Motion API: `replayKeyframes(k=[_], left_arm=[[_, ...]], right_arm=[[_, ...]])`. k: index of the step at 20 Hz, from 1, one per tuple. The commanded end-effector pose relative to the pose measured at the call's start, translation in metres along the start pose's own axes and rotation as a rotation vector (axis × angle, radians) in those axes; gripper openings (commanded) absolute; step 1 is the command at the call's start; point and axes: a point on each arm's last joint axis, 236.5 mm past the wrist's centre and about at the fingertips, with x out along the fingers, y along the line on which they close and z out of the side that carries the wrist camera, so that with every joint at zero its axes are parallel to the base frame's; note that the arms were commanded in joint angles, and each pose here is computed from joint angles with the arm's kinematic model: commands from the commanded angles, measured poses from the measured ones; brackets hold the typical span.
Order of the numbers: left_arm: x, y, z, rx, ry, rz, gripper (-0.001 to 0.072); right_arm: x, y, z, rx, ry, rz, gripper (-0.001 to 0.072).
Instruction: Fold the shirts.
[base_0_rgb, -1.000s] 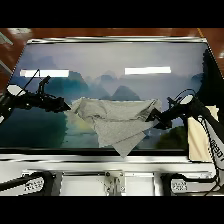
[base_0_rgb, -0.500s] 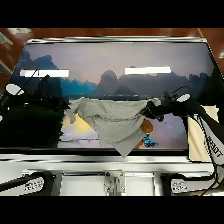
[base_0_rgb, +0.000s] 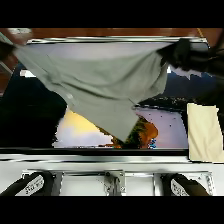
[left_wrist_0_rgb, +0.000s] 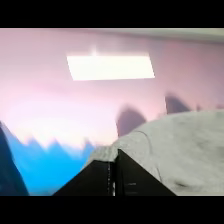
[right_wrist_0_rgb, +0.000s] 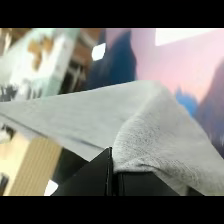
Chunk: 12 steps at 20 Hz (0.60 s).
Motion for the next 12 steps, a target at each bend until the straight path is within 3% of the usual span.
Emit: replayKeyframes(k=[1,4,8,12], left_arm=[[-0.109,-0.023,0.106,0.124,-0.311,0.12,0.0037],[-0.148,-0.014,0.127,0.112,-0.397,0.213,0.0037],[-0.154,-0.011,0.128,0.067,-0.413,0.223,0.0037],[-0.166,-0.006,0.153,0.079,-0.527,0.248,0.0037]], right_arm=[[-0.077,0.057,0.029,-0.104,-0.185,-0.123,0.0055],[-0.107,0.049,-0.012,-0.108,-0.082,-0.263,0.0055],[-0.127,0.039,-0.091,-0.041,0.225,-0.337,0.0055],[-0.16,-0.014,-0.153,0.062,0.496,-0.563,0.0055]])
